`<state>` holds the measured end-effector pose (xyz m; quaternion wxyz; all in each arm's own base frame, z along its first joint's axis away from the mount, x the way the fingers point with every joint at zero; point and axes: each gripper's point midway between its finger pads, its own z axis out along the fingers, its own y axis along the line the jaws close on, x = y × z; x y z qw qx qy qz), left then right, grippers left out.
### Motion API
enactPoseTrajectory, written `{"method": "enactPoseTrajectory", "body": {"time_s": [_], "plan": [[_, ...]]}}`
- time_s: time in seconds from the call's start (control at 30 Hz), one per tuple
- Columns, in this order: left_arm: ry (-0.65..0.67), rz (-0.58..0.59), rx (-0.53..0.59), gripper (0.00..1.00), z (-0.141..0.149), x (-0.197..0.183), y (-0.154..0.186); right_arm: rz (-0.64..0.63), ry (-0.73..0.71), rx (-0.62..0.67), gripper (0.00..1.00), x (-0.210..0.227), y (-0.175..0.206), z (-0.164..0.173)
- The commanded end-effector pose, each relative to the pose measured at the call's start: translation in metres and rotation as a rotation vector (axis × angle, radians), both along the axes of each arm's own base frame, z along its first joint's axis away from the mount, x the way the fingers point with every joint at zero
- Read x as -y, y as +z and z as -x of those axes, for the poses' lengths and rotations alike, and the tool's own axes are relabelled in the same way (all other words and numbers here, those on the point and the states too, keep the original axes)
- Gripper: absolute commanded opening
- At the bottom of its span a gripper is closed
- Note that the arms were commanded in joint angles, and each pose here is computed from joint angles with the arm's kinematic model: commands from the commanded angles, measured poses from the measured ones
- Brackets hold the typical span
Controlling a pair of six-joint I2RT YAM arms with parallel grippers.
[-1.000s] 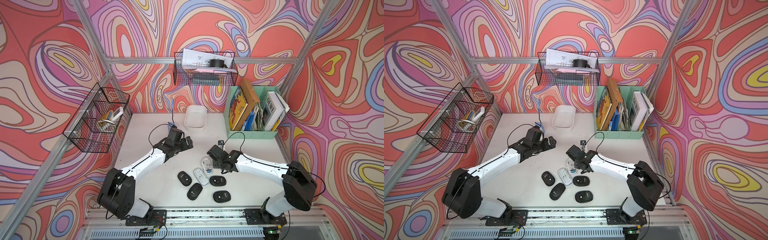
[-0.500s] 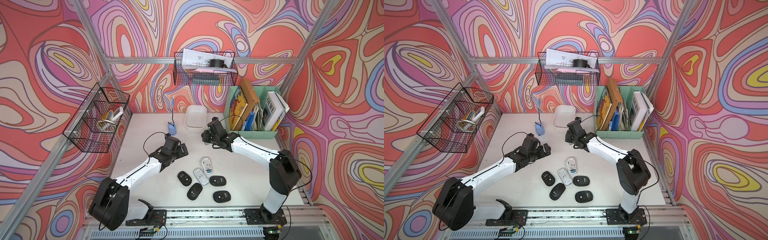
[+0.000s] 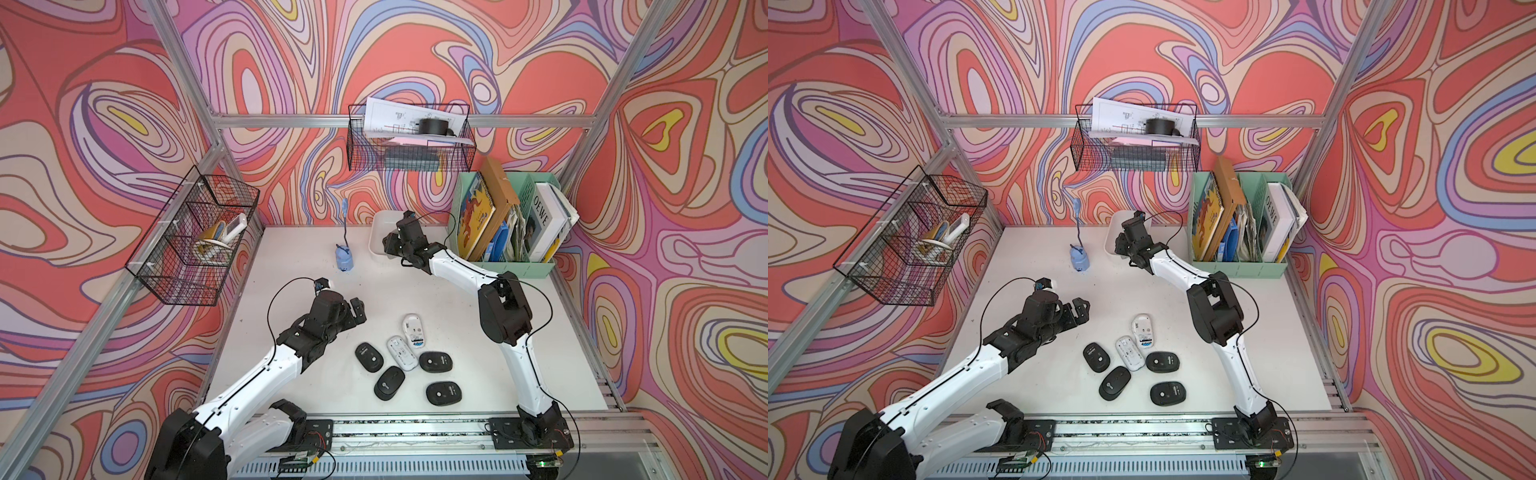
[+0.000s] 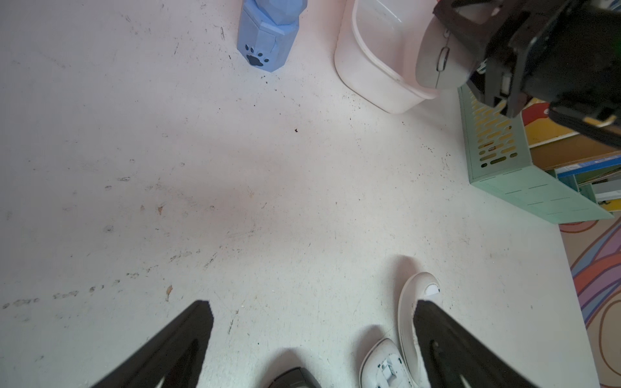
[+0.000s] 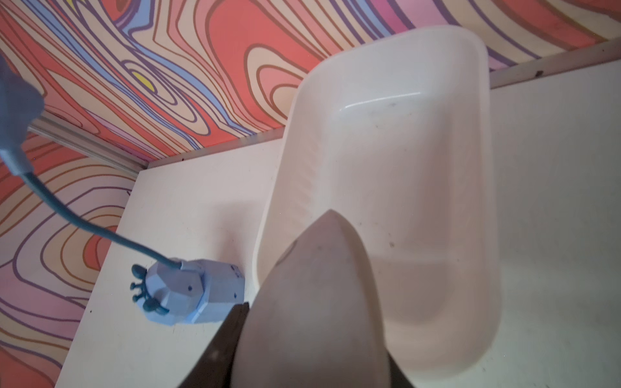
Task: Put the mouse in the storage box
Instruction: Move the storage box to the center of the board.
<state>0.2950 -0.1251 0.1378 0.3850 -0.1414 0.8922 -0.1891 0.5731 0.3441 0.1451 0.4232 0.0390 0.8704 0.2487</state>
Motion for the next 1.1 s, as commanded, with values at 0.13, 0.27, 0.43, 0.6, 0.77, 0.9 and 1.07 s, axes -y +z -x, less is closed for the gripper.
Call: {"method": "enactPoseTrajectory", "body": {"time_s": [0.13,0.27,0.43,0.6,0.77,0.9,1.07], "plan": [[-0.018,0.005,-0.017,0.99,0.009,0.000,-0.011,-0.011,-0.035,0.021,0.40,0.003,-0.001,-0.045],[-0.024,0.008,-0.028,0.99,0.009,0.002,-0.014,0.002,-0.044,0.003,0.42,0.006,-0.022,-0.057],[-0.025,0.000,-0.024,0.99,0.005,0.003,-0.014,-0.014,-0.037,-0.041,0.43,0.004,-0.046,-0.059],[-0.022,-0.008,-0.030,0.99,0.001,0.004,-0.017,0.016,-0.046,-0.103,0.43,0.011,-0.059,-0.051],[-0.025,-0.010,-0.040,0.99,-0.002,0.006,-0.022,0.038,-0.071,-0.155,0.42,0.025,-0.055,-0.030],[-0.024,-0.014,-0.057,0.99,-0.003,0.007,-0.027,0.063,-0.079,-0.217,0.41,0.035,-0.057,-0.011],[-0.027,-0.009,-0.056,0.99,-0.004,0.009,-0.027,0.085,-0.074,-0.289,0.37,0.044,-0.068,0.011]]}}
